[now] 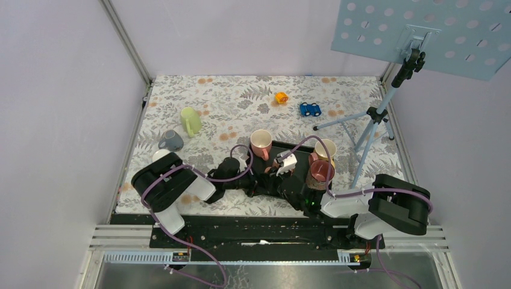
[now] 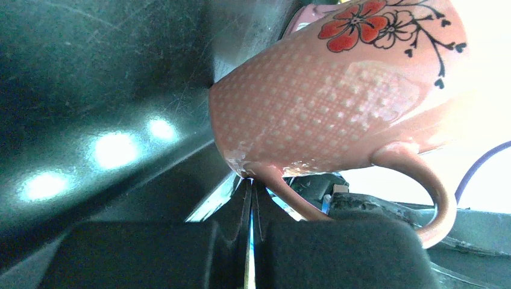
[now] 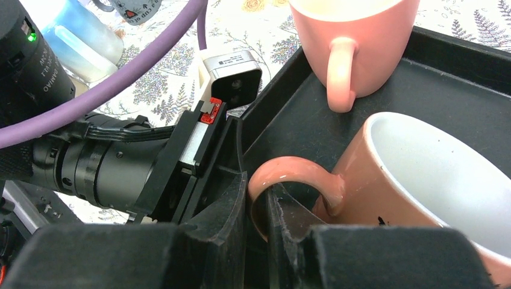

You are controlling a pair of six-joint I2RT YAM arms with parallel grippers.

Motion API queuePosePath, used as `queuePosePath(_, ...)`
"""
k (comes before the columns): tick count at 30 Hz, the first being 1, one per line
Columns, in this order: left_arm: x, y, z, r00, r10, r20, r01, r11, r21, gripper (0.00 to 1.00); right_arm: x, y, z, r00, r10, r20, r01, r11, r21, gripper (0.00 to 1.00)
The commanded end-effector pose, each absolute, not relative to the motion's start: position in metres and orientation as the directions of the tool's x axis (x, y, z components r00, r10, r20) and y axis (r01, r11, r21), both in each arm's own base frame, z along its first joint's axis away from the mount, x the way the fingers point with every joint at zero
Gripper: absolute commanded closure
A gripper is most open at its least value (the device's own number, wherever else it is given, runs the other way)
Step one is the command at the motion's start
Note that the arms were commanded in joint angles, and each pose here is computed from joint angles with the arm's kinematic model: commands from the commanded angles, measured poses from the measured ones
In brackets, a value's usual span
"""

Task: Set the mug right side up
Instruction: Place the cup on the tray.

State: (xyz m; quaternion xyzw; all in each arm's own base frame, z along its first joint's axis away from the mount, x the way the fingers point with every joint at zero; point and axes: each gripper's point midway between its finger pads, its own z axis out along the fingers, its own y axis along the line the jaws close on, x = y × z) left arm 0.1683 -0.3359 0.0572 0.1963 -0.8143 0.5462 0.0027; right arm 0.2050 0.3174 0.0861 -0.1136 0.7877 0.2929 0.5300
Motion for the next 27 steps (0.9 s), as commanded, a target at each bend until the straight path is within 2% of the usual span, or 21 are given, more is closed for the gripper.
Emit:
queuePosePath(1,0.216,-0.349,0.106,-0.901,-0.414,0.132,-0.223,0.180,-0.958,1.00,0.171,0.332,0.059,-0.539,0.066,-0.840,-0.537,0.741,0.403,0.92)
queuePosePath(10,0.215,-0.344,0.097,-0.900,-0.426,0.095,-0.224,0.263,-0.938,1.00,0.169,0.335,0.061,-0.549,0.066,-0.833,-0.541,0.732,0.414,0.80)
queuePosePath(27,0.219,-0.346,0.100,-0.904,-0.423,0.059,-0.194,0.282,-0.940,1.00,0.175,0.331,0.071,-0.534,0.037,-0.845,-0.526,0.768,0.366,0.71)
